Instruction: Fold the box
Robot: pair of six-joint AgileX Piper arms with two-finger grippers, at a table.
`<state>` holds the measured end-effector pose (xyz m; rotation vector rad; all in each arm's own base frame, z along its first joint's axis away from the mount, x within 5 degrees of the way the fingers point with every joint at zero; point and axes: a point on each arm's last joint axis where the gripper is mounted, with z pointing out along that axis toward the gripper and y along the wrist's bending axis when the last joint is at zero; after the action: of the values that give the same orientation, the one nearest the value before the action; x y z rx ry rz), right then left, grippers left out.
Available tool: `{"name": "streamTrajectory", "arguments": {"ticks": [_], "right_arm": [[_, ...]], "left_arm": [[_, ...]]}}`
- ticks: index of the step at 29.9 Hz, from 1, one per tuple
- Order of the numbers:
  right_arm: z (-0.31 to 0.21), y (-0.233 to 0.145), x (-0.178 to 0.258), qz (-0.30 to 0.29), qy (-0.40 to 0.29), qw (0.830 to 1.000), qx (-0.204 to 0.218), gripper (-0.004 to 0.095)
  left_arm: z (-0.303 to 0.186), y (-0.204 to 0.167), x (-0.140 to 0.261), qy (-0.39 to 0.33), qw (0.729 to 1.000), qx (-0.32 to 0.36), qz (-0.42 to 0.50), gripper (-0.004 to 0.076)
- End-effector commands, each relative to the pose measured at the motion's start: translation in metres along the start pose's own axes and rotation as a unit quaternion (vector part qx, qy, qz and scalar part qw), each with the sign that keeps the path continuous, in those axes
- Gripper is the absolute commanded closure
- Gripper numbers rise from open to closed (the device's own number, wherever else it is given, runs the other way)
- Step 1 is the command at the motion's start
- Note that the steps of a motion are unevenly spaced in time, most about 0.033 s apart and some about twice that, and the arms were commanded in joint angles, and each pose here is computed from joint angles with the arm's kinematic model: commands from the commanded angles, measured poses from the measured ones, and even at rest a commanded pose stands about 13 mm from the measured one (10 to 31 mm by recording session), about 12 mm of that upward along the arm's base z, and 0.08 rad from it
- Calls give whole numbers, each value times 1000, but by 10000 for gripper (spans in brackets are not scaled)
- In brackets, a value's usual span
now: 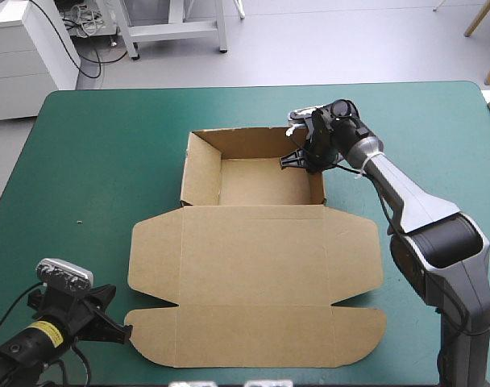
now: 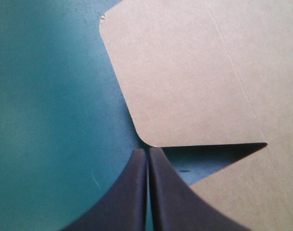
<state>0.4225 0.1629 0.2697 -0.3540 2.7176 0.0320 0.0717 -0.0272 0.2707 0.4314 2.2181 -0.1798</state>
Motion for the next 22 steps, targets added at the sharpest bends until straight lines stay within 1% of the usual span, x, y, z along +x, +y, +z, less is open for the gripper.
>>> {"name": "streamTrajectory", "arguments": {"ticks": [1, 4, 6, 9, 12, 17, 22], "right_arm": [[-35, -6, -11, 1, -65, 998, 1, 928], [-35, -12, -12, -4, -69, 997, 17, 930], [-35, -20, -13, 2, -69, 997, 23, 929], [-34, -42, -11, 19, -58, 997, 39, 929], [-33, -75, -9, 34, -44, 997, 57, 930], [-35, -155, 6, 90, -19, 991, 96, 930], [-44, -239, 35, 161, 0, 978, 136, 929]], "left_arm": [[-12, -1, -5, -76, 997, 6, -20, 731], [-14, -1, -1, -111, 994, 8, -21, 731], [-13, -1, 1, -122, 992, 8, -22, 731], [-13, -2, 0, -123, 992, 15, -29, 731], [-13, -3, 0, -123, 992, 22, -36, 731], [-13, -3, 0, -123, 991, 23, -37, 731], [-13, -3, 0, -123, 991, 23, -37, 731]]}}
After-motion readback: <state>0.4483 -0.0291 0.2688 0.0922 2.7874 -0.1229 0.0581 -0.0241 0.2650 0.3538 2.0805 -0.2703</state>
